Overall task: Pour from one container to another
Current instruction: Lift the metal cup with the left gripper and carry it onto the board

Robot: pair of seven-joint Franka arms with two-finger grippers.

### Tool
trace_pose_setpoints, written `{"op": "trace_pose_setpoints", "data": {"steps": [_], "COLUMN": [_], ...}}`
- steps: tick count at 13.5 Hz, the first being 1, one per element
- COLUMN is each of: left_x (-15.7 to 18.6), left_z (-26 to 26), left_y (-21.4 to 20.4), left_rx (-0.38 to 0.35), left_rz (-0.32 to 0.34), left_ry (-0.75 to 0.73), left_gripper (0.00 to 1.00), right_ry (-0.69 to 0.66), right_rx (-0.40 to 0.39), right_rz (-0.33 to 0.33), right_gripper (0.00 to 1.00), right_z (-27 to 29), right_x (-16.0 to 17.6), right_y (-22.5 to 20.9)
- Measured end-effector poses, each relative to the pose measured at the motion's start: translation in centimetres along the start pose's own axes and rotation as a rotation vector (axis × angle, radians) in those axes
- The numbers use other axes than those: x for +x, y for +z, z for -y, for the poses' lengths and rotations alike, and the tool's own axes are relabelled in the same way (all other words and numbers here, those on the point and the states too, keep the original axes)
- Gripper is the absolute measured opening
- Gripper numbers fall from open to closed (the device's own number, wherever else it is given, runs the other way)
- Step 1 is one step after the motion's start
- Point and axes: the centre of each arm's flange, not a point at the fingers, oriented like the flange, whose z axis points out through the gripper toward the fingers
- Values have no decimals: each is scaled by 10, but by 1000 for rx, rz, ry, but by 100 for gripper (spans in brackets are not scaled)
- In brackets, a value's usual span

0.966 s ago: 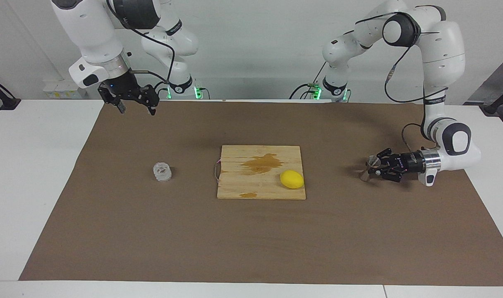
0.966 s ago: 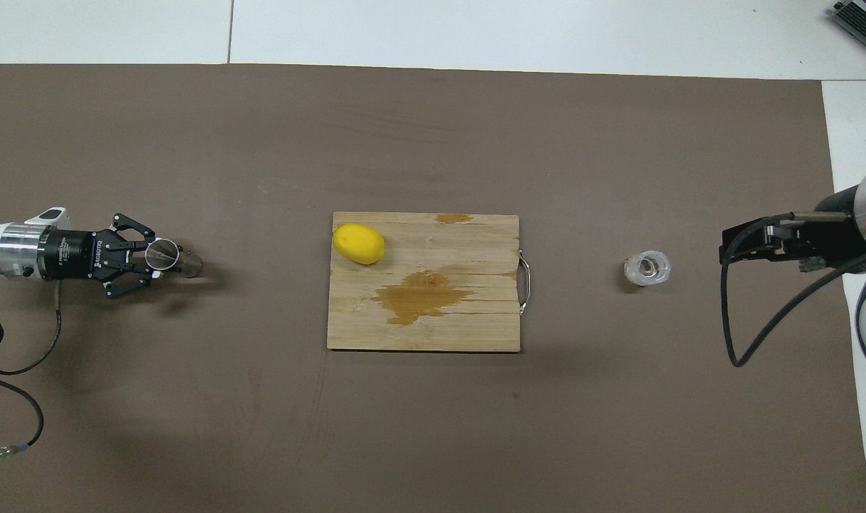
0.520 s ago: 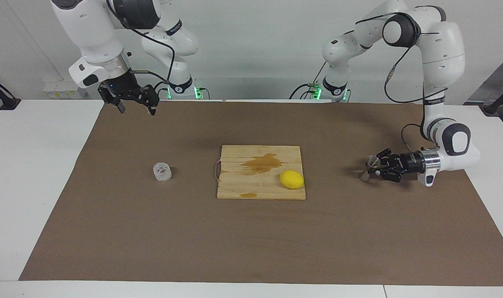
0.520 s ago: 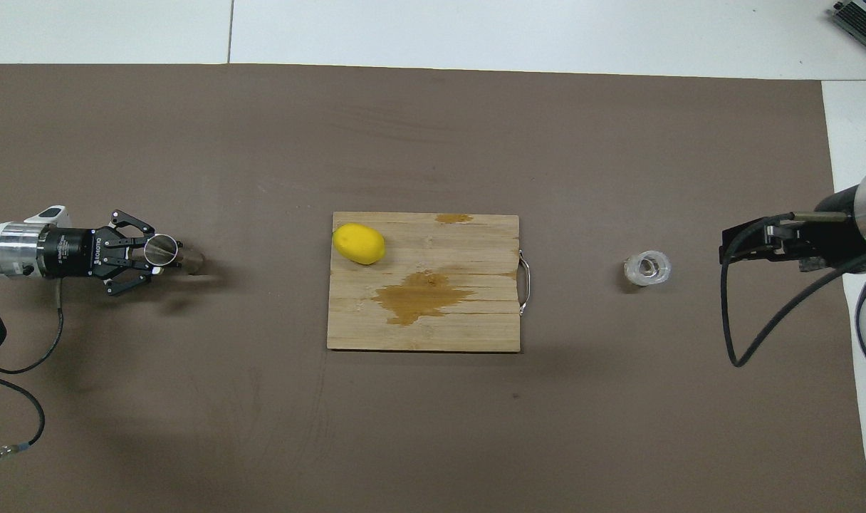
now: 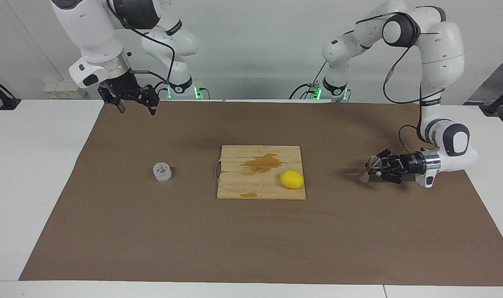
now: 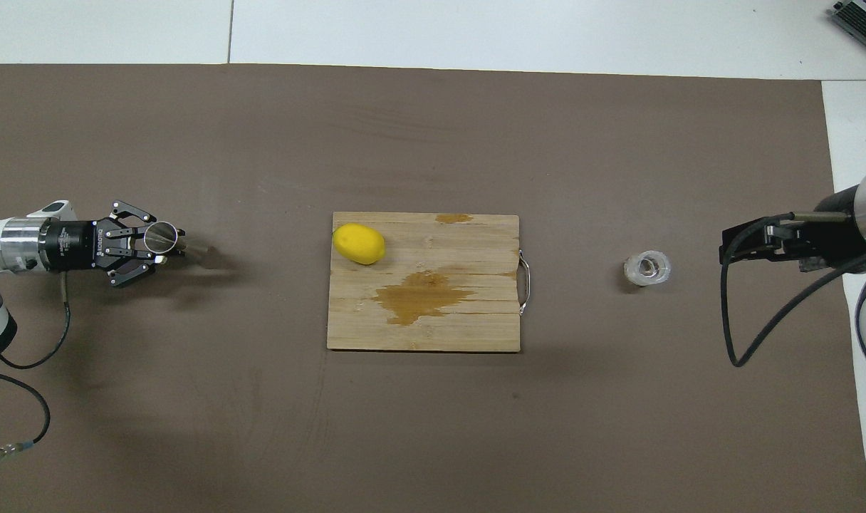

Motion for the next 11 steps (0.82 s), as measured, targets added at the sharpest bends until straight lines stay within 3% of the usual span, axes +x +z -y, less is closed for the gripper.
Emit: {"op": "trace_pose_setpoints", "data": {"steps": [3, 11], "left_x": [-13, -76], "left_z": [-8, -26], "left_y": [16, 96], "left_rx": [-6, 4], "left_rz": [37, 9], "left_ry": [-30, -47], "left_gripper": [31, 30], "right_ry": [0, 0], "right_rx": [0, 0], "right_rz": [0, 0], "right_gripper": [100, 100], "right_z": [0, 0], "right_x": [0, 0], "right_y": [0, 0]}}
